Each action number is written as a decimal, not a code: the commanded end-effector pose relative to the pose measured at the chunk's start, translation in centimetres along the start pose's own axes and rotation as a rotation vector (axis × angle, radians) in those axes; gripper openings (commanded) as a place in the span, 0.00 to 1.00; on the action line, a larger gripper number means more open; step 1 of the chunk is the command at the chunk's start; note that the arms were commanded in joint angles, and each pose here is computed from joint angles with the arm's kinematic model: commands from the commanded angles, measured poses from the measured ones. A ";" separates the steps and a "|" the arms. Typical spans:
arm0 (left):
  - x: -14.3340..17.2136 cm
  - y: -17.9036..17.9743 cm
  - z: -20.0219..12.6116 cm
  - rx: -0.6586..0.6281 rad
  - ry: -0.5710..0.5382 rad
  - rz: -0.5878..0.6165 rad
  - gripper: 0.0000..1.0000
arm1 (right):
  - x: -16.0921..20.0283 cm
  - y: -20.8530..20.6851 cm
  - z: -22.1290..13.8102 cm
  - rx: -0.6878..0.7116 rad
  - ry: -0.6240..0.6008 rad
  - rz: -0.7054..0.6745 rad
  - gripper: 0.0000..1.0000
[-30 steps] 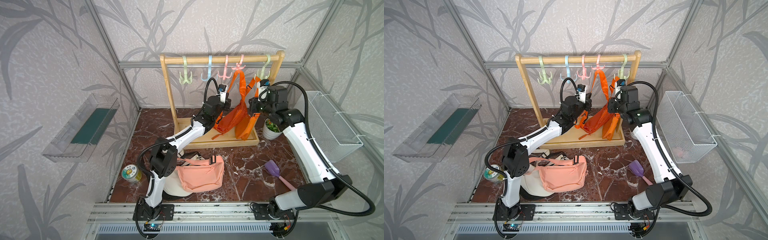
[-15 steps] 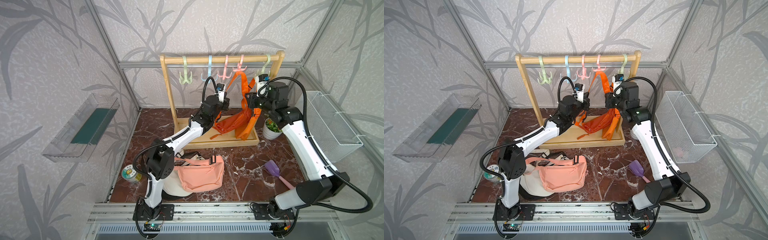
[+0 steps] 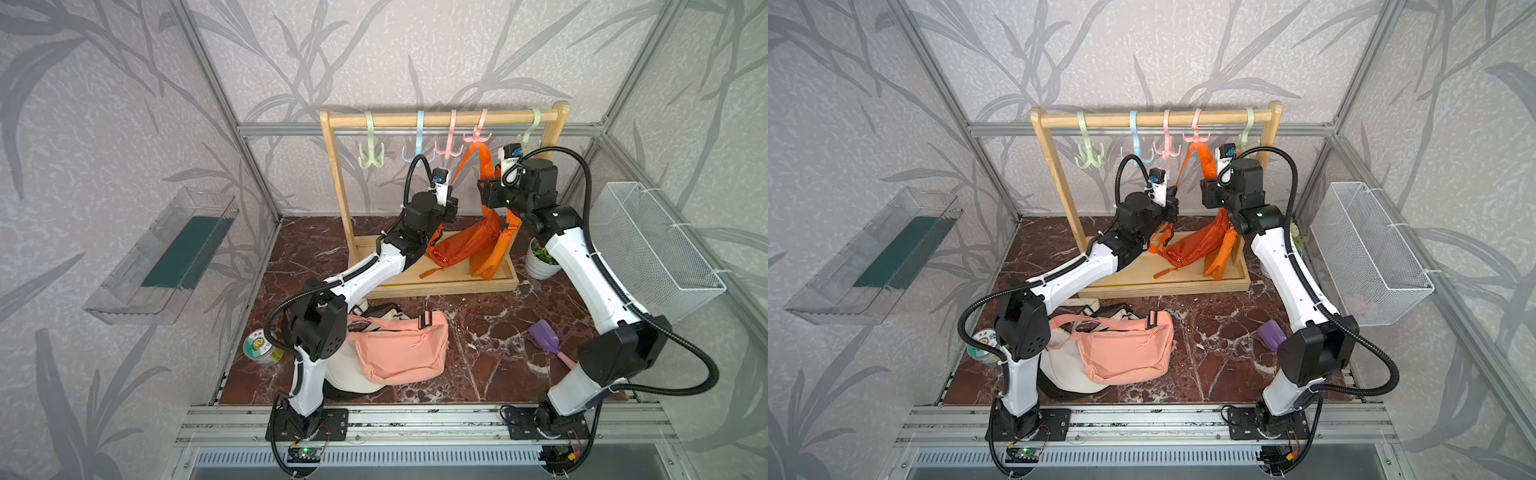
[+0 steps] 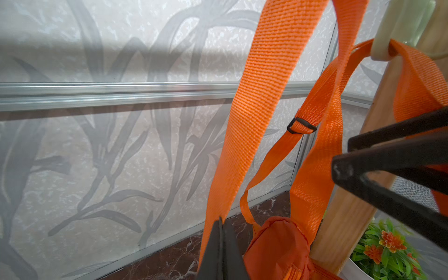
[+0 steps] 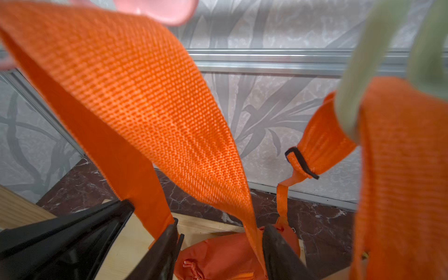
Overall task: Take the bag off the hook
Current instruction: Pick up the bag from the hook, then place the bag inside the bag.
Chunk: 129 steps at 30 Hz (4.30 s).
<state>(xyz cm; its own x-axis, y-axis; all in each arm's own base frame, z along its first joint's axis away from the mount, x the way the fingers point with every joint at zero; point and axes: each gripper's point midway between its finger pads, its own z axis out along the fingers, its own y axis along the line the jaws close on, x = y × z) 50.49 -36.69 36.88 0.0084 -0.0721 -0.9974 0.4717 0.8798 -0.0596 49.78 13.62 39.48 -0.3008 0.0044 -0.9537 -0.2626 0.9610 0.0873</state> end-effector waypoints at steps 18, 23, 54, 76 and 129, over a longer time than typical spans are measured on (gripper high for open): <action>-4.0 -0.3 -1.6 0.018 -0.055 0.021 0.00 | -3.2 1.1 1.0 -0.065 -0.119 0.007 0.01; -4.2 -0.2 -1.7 0.016 -0.056 0.019 0.00 | -4.4 1.1 -0.3 -0.059 -0.156 0.011 0.00; -10.3 -1.0 -9.0 0.102 -0.135 -0.042 0.00 | -8.8 3.2 -9.9 -0.142 -0.273 0.120 0.00; -12.2 -3.4 -20.7 0.285 -0.087 0.021 0.00 | -5.1 10.6 -19.1 -0.403 -0.246 0.059 0.00; -13.8 1.5 -29.3 0.130 -0.227 0.073 0.00 | 0.0 21.1 -26.1 -0.737 -0.301 -0.142 0.00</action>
<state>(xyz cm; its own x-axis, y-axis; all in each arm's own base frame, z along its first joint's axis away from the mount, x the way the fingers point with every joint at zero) 25.95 -21.48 48.17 0.1762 -0.1261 -0.9763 0.5891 0.8081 0.0020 21.22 27.15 46.91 -0.0739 0.0337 -0.9967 -0.8402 0.5362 0.0805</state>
